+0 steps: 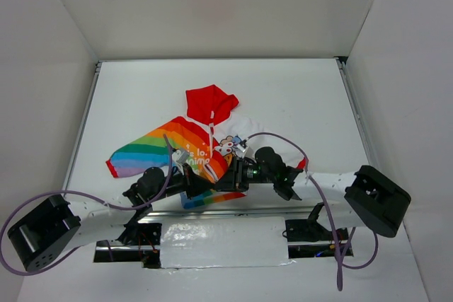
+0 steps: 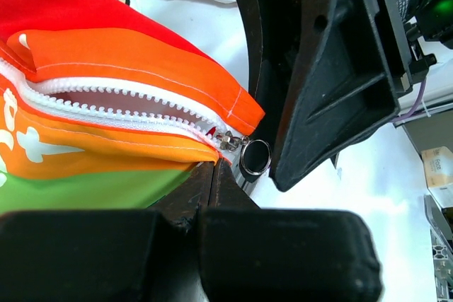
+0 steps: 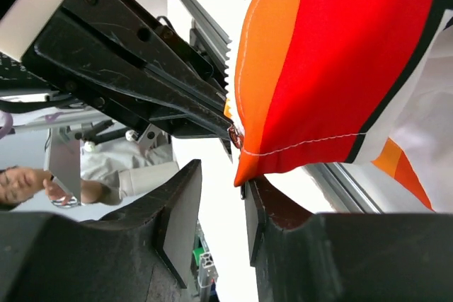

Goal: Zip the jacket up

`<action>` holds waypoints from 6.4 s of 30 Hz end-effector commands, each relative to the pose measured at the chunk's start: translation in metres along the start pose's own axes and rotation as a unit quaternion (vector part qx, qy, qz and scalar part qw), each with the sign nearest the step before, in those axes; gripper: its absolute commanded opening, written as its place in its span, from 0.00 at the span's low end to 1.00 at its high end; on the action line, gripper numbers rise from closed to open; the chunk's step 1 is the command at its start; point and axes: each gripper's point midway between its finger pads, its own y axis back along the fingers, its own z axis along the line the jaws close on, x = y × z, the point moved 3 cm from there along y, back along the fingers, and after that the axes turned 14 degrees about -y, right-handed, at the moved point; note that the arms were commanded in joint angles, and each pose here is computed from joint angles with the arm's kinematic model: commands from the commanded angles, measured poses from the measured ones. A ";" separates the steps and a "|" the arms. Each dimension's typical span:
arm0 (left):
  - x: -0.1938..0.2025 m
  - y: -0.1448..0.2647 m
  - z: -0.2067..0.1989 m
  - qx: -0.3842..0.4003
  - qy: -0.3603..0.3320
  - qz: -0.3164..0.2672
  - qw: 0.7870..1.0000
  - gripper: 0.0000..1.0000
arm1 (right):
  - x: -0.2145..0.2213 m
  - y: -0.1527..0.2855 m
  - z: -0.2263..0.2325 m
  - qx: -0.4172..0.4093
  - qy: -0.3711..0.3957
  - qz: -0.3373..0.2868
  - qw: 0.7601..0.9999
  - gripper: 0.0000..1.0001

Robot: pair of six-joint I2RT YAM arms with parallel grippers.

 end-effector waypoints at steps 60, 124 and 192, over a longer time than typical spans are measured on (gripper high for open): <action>-0.011 -0.004 -0.013 0.038 -0.022 -0.016 0.999 0.00 | 0.011 0.007 -0.005 -0.011 -0.017 -0.022 1.000 0.42; 0.009 0.024 -0.019 0.059 -0.053 -0.051 0.996 0.00 | -0.034 0.003 0.007 0.127 -0.385 -0.157 0.901 0.00; 0.075 0.006 -0.036 0.012 -0.077 0.083 0.993 0.00 | -0.258 -0.015 0.146 -0.136 -0.417 -0.224 0.870 0.00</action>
